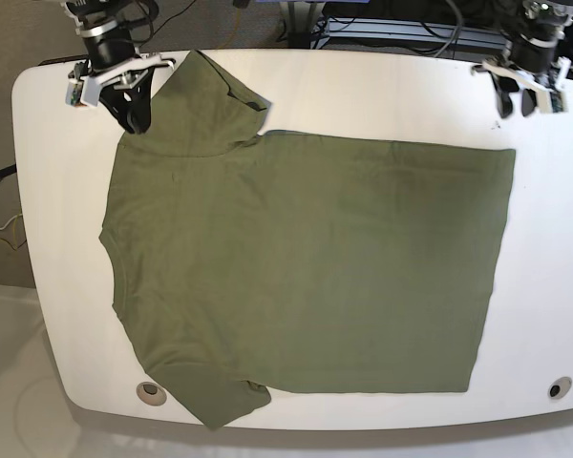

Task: Fold the T-shirt properly
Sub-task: 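Move both grippers down toward the shirt's shoulder corners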

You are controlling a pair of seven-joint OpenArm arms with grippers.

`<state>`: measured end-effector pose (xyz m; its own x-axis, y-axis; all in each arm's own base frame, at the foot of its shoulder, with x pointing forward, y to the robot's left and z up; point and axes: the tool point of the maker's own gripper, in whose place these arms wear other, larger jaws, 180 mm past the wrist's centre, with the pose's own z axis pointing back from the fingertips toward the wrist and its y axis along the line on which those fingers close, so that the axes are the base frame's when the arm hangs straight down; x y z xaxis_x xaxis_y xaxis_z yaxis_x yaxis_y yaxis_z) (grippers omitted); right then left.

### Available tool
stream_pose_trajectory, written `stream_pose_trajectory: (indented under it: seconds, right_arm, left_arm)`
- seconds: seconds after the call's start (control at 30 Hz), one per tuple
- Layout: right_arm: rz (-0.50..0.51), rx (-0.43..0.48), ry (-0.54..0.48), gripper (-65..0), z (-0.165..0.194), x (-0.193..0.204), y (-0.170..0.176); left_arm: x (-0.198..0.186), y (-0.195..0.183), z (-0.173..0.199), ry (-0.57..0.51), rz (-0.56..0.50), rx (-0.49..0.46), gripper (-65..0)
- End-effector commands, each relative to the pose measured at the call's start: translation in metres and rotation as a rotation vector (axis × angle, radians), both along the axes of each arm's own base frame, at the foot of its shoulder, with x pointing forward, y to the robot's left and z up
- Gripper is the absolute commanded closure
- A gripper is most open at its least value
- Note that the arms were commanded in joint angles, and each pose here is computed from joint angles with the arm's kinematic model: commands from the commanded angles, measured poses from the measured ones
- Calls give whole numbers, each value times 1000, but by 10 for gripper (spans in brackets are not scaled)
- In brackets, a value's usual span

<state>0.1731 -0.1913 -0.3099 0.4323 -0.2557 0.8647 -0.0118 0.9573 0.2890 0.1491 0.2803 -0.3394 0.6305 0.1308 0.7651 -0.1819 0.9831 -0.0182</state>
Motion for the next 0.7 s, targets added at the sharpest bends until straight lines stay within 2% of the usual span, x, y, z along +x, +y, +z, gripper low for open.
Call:
stream_pose_trajectory:
  seconds: [0.0, 0.07, 0.13, 0.27, 0.4, 0.53, 0.67]
  right_arm:
    - [3, -11, -51, -98, 16, 8, -4]
    - [3, -19, -48, -96, 16, 12, -7]
    - [-1, -60, -35, -77, 14, 21, -12]
    - [2, -85, -14, -73, 10, 28, -14]
    - [12, -100, 0, -70, 7, 34, -14]
    - [21, -129, 26, -98, 4, 36, -13]
    - [20, -123, 42, -160, 1, 35, -13]
  left_arm:
    - [-1, 4, 5, 26, 9, -18, -166]
    - [-2, 8, 6, 37, 20, -28, -163]
    - [4, 15, 16, -12, 36, -34, -188]
    - [11, 22, 27, -86, 41, -9, -236]
    - [12, 32, 32, -113, 59, 12, -251]
    - [11, 45, 35, -135, 89, 48, -258]
    - [12, 46, 34, -125, 88, 62, -264]
